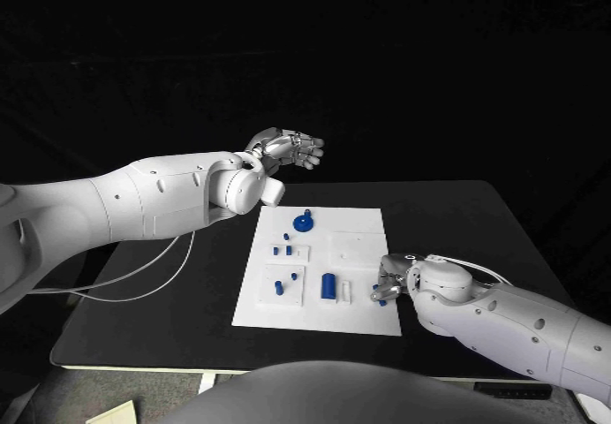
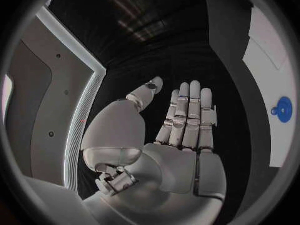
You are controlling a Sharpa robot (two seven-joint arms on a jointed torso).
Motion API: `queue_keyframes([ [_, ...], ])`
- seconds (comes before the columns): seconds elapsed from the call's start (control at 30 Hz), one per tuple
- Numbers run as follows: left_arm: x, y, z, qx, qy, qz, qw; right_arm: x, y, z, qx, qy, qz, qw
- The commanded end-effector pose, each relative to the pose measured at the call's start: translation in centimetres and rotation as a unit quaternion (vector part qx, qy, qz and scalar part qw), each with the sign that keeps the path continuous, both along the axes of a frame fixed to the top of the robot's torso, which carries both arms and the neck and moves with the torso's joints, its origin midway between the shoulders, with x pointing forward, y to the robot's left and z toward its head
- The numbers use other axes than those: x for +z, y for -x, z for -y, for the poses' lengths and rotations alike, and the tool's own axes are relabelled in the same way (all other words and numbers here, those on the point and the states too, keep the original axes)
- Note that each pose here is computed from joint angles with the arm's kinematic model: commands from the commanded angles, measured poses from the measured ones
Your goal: Assemble the parts on the task board
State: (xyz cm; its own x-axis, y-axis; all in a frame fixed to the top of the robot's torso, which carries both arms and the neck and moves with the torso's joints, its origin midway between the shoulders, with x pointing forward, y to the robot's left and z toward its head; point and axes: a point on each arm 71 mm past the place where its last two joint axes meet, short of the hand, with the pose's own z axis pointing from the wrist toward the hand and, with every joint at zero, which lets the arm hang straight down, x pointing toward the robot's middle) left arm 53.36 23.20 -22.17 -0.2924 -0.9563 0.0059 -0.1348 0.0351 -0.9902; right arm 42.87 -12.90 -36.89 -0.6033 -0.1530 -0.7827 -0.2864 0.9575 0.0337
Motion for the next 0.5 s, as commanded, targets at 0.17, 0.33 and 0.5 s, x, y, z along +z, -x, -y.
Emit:
queue_keyframes([
  [0.17, 0.15, 0.01, 0.22, -0.008, 0.002, 0.005, 1.000, -1.24, 0.68, 0.70, 0.013, 0.039, -0.011, 0.999],
  [0.33, 0.15, 0.00, 0.23, -0.008, 0.002, 0.005, 1.000, -1.33, 0.68, 0.89, 0.004, 0.029, -0.020, 0.999],
  [0.5, 0.15, 0.00, 0.18, -0.007, 0.002, 0.005, 1.000, -1.50, 0.82, 1.22, -0.015, 0.011, -0.043, 0.999],
])
